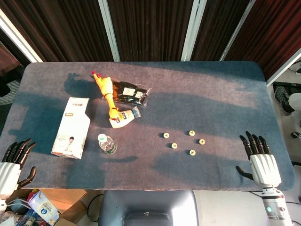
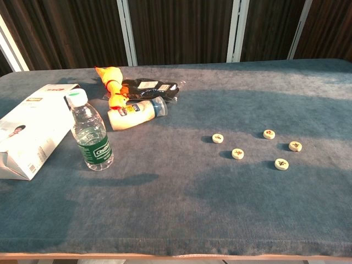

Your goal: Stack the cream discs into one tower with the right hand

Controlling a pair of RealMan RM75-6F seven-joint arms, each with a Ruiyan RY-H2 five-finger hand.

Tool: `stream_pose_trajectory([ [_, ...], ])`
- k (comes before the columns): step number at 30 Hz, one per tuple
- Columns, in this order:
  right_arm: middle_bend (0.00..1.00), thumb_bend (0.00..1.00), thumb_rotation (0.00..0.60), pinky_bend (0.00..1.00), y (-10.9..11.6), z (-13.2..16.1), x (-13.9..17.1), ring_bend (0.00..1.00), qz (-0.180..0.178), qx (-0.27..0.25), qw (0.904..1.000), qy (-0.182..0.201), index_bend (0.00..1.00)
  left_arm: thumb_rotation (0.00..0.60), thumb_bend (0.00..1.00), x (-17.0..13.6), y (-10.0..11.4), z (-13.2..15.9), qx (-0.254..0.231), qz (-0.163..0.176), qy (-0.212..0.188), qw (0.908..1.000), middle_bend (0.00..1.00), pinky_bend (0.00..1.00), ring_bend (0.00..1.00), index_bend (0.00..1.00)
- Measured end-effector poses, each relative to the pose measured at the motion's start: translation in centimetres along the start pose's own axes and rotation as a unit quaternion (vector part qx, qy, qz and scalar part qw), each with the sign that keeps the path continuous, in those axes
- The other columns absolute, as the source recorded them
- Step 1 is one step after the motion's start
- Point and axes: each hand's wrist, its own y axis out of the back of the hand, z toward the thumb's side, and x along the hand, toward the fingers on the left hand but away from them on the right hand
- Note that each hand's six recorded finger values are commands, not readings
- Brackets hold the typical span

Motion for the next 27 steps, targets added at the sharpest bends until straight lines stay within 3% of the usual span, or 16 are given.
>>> stream_pose_trajectory([
  [6, 0.0, 0.29, 0.6, 0.0, -0.2, 0.4, -0.2, 0.0, 0.001, 0.0, 1.0, 0.01, 0.06, 0.6, 0.51, 0.3, -0.1, 0.0, -0.004, -0.004, -0.001, 1.0, 0.0, 0.02, 0.0, 0.0],
  [13, 0.0, 0.29, 0.6, 0.0, -1.4, 2.9, -1.5, 0.0, 0.017, -0.004, 0.9982, 0.058, 0.1, 0.6, 0.51, 0.4, 0.1, -0.3, -0.012, -0.005, 0.0, 0.9999, 0.0, 0.02, 0.0, 0.0],
  [21, 0.0, 0.29, 0.6, 0.0, -4.1, 8.3, -4.9, 0.0, 0.064, 0.033, 0.9867, 0.145, 0.27, 0.6, 0.51, 0.2, 0.2, -0.4, -0.015, -0.006, 0.0, 0.9999, 0.0, 0.03, 0.0, 0.0],
  [27, 0.0, 0.36, 0.6, 0.0, -6.7, 12.0, -7.9, 0.0, 0.097, 0.072, 0.9744, 0.19, 0.41, 0.6, 0.51, 0.2, 0.2, -0.5, -0.015, -0.006, 0.002, 0.9999, 0.0, 0.03, 0.0, 0.0],
])
